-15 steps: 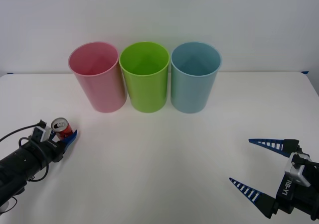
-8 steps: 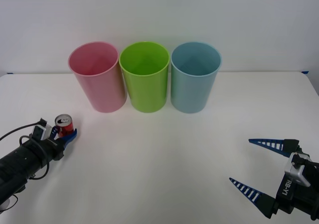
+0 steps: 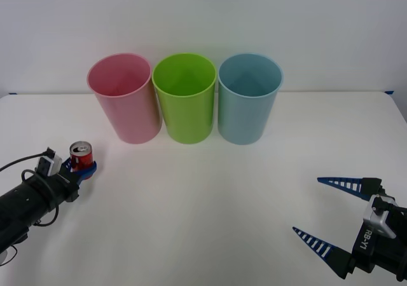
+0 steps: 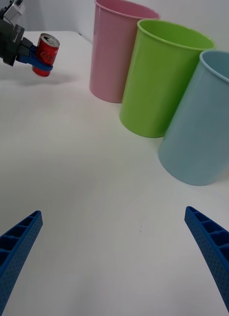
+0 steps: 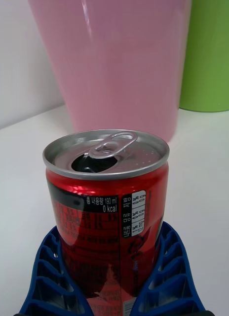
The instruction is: Put cans in the blue bin and PET bottles in the pink bin and trash in the green bin.
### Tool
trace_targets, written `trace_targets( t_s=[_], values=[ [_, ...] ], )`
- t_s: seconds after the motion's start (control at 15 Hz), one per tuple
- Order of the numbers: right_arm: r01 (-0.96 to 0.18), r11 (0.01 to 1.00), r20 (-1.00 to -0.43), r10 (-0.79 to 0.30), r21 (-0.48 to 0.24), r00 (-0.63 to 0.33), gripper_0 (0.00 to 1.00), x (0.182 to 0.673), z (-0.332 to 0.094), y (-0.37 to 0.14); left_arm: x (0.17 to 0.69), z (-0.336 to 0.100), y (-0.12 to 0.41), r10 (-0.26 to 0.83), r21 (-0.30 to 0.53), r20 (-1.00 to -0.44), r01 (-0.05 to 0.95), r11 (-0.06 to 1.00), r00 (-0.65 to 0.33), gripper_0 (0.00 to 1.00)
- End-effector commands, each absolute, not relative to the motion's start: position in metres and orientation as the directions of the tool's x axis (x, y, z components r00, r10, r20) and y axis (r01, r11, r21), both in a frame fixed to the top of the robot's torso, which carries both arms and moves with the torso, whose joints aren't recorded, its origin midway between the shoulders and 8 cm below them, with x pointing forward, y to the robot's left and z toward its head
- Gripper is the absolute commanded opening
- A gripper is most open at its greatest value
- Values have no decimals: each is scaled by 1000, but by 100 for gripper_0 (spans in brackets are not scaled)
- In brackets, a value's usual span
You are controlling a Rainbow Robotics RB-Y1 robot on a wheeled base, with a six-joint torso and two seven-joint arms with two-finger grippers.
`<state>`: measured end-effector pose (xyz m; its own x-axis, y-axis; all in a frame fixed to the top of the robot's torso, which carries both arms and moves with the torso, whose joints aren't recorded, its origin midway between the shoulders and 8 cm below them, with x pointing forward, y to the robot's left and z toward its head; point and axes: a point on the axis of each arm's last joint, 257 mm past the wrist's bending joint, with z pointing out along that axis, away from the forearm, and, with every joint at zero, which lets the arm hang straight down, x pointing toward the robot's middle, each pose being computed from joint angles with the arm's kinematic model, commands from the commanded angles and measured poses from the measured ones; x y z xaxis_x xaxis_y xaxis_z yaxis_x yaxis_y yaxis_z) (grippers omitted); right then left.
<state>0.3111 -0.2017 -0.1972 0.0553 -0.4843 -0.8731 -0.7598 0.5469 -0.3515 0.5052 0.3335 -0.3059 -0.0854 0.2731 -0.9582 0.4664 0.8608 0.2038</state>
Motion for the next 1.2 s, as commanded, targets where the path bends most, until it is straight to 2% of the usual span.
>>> trace_targets(
  t_s=[0.07,0.67,0.93,1.2],
  values=[
    [-760,547,-873,-484,-351,55,100,311,-197,-202,494,-291,320,251,190,-967,541,819,-41,0],
    [-760,547,-873,-484,-351,55,100,311,-197,-202,456,-263,290,269,210,-963,728,653,37,0],
    [-760,547,-873,-484,-351,55,100,311,-197,-202,439,-232,258,234,177,-971,780,600,41,0],
    [-760,547,-873,-484,-351,55,100,311,-197,-202,430,-207,198,192,114,-981,847,519,15,0]
  ],
)
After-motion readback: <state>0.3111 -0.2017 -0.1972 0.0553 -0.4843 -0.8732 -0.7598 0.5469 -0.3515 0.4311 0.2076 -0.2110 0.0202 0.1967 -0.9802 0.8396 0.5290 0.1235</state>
